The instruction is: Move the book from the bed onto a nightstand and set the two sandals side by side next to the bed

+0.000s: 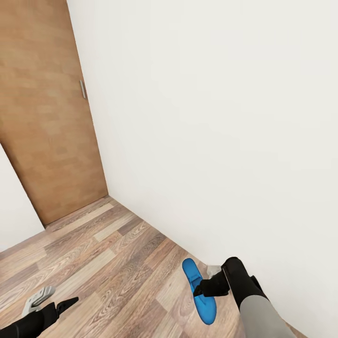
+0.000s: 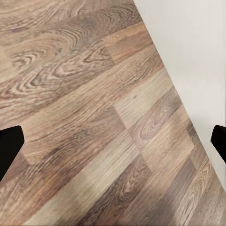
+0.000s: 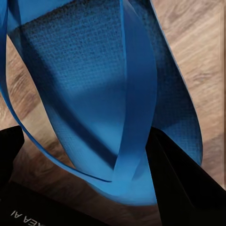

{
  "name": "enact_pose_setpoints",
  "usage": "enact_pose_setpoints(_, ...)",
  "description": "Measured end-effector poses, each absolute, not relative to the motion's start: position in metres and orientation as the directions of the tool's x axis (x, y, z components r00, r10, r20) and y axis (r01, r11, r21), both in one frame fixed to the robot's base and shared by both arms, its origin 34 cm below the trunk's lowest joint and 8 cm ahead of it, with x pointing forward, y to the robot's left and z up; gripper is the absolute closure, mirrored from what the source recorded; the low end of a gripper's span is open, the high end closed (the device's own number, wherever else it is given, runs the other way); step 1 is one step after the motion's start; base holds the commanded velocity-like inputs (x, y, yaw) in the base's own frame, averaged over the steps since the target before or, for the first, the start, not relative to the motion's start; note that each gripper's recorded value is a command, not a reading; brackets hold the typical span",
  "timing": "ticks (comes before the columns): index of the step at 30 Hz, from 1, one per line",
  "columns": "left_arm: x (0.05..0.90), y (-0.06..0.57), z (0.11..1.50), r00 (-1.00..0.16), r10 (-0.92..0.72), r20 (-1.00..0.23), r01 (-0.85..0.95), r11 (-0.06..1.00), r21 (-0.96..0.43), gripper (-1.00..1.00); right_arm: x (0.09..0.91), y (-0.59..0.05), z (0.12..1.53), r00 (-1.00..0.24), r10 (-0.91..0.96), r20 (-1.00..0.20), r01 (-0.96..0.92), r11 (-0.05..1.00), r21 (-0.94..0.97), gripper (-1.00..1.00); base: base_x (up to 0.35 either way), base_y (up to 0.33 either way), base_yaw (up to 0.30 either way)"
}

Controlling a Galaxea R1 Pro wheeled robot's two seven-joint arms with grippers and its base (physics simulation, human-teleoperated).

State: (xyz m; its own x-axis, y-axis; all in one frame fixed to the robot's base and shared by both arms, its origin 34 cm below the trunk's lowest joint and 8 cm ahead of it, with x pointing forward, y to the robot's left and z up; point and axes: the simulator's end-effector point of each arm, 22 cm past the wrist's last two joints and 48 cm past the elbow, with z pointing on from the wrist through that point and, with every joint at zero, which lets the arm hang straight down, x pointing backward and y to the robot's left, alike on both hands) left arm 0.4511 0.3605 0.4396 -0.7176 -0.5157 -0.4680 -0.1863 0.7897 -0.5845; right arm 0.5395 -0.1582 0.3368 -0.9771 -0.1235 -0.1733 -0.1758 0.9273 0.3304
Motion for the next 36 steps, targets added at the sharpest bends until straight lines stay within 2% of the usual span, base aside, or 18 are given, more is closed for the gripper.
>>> enact_pose_setpoints(11, 0.452, 0.358, 0.453, -0.705, -0.507, -0.496, -0.162, 0.795, -0.584, -1.00, 0.540, -0.156, 0.353, -0.972, -0.127, -0.199, -0.189, 0.925, 0.330, 1.00, 0.000, 0.000, 0.000)
enact_pose_setpoints(36, 0.460, 0.355, 0.483, -0.708, -0.506, -0.492, -0.163, 0.795, -0.584, -1.00, 0.525, -0.145, 0.368, -0.980, -0.147, -0.137, -0.188, 0.913, 0.362, 1.00, 0.000, 0.000, 0.000)
